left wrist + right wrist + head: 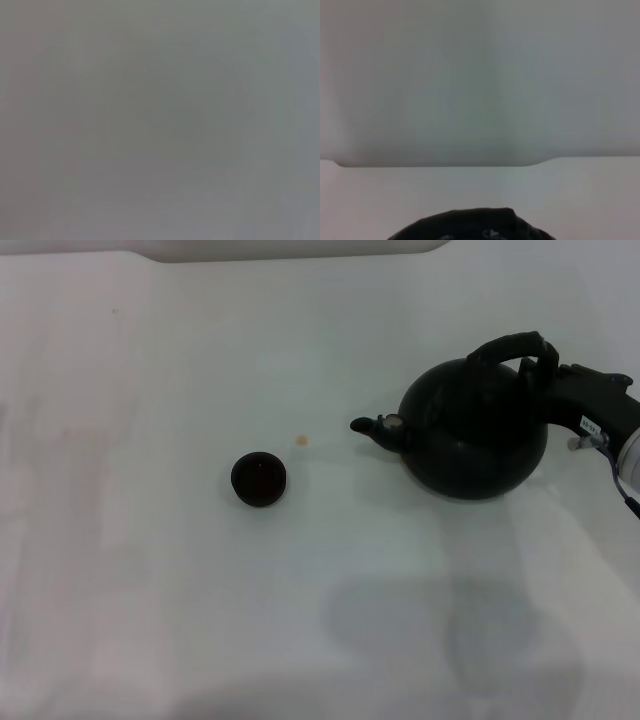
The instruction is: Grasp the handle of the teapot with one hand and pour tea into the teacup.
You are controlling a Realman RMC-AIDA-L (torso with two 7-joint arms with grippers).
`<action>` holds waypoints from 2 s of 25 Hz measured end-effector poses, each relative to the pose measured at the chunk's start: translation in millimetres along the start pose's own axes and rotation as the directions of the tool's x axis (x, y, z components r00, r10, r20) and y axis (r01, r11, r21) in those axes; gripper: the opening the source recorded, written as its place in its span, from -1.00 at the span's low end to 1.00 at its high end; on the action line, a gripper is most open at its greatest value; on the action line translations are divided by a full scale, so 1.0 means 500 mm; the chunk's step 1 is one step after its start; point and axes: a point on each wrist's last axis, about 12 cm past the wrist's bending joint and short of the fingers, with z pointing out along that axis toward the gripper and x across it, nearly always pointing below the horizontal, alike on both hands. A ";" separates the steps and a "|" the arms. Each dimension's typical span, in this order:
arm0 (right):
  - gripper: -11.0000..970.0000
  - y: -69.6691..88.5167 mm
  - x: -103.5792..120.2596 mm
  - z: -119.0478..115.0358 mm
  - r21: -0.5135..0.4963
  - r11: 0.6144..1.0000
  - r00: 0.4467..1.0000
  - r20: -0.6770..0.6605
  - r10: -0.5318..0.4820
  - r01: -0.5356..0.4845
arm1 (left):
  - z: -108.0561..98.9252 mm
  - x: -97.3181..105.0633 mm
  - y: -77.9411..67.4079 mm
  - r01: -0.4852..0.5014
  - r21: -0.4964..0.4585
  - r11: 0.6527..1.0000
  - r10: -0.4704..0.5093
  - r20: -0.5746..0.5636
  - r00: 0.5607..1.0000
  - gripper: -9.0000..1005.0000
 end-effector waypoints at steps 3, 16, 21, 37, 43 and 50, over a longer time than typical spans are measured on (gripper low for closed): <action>-0.65 -0.005 -0.002 0.000 0.006 1.000 1.000 -0.001 0.003 -0.003 | 0.000 0.000 0.000 0.000 0.001 1.000 0.000 0.000 1.000 0.77; -0.20 -0.012 -0.012 0.000 0.014 1.000 0.999 -0.020 0.026 -0.026 | 0.000 0.001 -0.001 0.000 0.004 1.000 0.000 -0.002 1.000 0.77; 0.18 -0.012 -0.021 -0.008 0.014 0.999 0.999 -0.023 0.033 -0.033 | 0.000 0.000 -0.001 0.000 0.003 1.000 0.000 -0.001 1.000 0.77; 0.38 -0.012 -0.052 -0.042 0.014 0.999 0.992 -0.116 0.038 -0.037 | 0.003 -0.002 0.002 -0.006 -0.003 1.000 0.006 0.003 1.000 0.77; 0.38 -0.010 -0.072 -0.057 0.001 1.000 0.989 -0.147 0.030 -0.031 | 0.003 -0.002 0.003 -0.007 -0.003 1.000 0.007 0.005 1.000 0.77; 0.38 -0.037 -0.087 -0.074 -0.016 0.998 0.981 -0.183 0.058 -0.062 | 0.003 -0.003 0.003 -0.008 -0.004 1.000 0.008 0.007 1.000 0.77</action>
